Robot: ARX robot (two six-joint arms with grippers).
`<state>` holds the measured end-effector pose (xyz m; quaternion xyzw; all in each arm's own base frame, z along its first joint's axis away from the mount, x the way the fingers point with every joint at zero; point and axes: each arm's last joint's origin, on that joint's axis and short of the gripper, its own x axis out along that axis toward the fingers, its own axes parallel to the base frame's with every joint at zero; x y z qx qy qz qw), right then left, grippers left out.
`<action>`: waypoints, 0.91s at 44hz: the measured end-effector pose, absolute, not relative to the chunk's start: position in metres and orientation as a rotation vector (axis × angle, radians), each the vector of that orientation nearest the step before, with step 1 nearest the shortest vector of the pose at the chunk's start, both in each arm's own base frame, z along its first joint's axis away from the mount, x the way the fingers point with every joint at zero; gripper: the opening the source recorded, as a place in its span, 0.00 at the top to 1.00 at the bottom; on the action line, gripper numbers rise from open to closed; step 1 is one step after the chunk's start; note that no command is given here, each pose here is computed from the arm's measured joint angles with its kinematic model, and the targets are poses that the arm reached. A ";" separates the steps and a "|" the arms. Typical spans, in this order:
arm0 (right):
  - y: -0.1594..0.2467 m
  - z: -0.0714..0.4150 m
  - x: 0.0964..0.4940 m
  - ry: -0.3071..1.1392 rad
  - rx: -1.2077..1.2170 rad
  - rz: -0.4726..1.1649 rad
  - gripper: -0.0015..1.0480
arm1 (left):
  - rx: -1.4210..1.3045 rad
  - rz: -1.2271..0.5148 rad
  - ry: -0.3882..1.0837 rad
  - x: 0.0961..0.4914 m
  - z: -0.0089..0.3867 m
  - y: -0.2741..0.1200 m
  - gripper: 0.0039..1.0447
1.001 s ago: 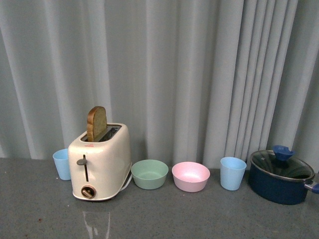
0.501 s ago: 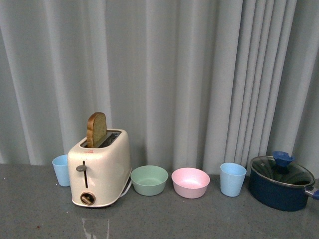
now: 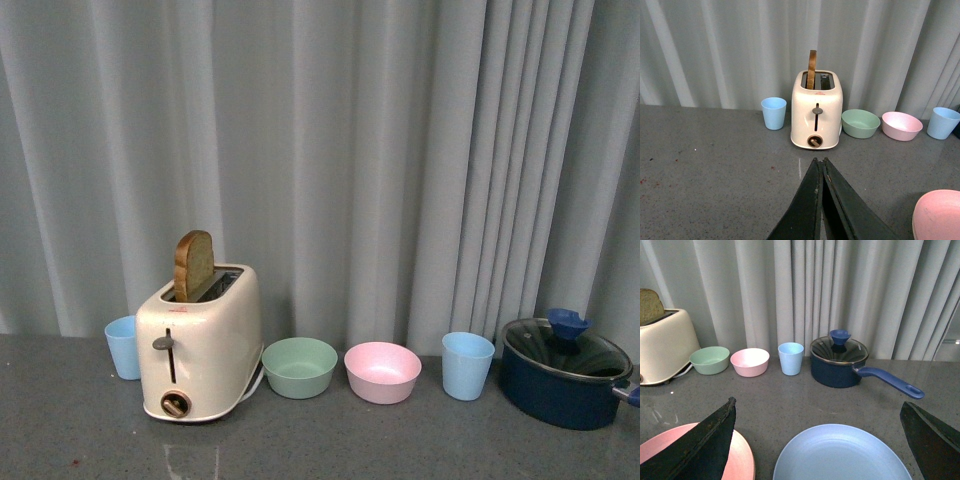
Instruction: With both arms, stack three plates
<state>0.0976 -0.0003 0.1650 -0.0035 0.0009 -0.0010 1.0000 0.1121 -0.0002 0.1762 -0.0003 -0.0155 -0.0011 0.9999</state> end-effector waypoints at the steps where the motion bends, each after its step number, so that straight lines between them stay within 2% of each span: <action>1: 0.000 0.165 0.098 0.002 -0.007 -0.002 0.07 | -0.001 -0.002 -0.031 0.112 0.176 0.000 0.97; 13: 0.000 0.165 0.098 0.002 -0.007 -0.002 0.07 | -0.001 -0.004 0.002 0.101 0.171 0.000 0.97; 31: 0.000 0.165 0.098 0.002 -0.007 -0.002 0.07 | -0.001 -0.002 -0.024 0.096 0.173 0.000 0.97; 40: 0.000 0.165 0.098 0.002 -0.007 -0.002 0.07 | -0.001 -0.002 -0.025 0.096 0.173 0.000 0.67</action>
